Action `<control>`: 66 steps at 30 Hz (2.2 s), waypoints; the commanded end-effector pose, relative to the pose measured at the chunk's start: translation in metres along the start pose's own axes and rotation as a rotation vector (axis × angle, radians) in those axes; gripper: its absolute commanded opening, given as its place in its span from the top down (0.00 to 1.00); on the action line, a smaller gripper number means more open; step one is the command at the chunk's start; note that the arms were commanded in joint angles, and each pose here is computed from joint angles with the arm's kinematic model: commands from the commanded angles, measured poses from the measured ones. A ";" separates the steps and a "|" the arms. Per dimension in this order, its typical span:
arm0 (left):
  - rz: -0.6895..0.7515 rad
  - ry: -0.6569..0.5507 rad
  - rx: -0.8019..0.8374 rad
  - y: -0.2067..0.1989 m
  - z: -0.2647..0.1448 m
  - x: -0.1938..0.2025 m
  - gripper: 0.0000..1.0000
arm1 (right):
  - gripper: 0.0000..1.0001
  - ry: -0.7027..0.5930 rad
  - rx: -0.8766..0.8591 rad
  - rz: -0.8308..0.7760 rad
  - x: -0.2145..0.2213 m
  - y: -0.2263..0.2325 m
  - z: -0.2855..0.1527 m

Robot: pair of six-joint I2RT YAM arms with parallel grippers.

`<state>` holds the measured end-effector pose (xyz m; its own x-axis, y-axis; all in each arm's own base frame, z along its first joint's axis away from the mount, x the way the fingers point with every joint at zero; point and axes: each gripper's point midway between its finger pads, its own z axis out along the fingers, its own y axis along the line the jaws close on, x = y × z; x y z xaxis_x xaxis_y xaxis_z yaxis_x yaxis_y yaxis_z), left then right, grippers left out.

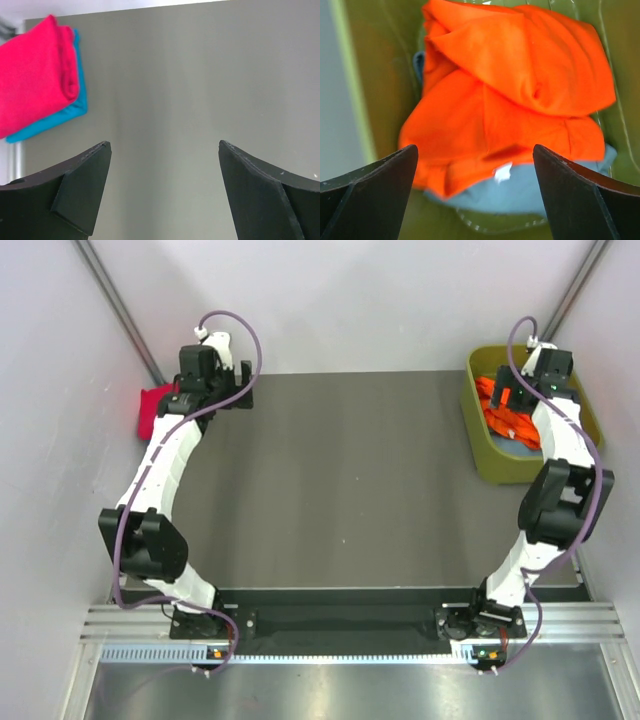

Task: Fold and stack the t-shirts
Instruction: Grab the tshirt from the pile

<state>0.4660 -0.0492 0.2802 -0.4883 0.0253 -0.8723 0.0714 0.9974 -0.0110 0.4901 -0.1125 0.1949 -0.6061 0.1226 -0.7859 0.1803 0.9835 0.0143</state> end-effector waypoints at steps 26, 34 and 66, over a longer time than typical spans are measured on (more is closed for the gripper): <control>0.081 0.024 0.067 -0.058 0.073 0.000 0.07 | 0.55 0.114 -0.231 -0.033 0.036 0.035 0.035; 0.117 0.009 0.067 -0.064 0.067 -0.004 0.07 | 0.78 -0.126 -0.221 -0.119 -0.052 0.041 -0.031; 0.024 -0.063 0.180 -0.059 -0.053 0.003 0.06 | 0.32 -0.045 -0.246 0.245 -0.007 -0.016 -0.055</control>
<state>0.4194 -0.1086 0.3045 -0.4253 0.0590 -0.9031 0.2393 0.9697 -0.0493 0.4401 -0.1422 0.2119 -0.5620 0.3527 -0.7481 0.1955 0.9355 0.2942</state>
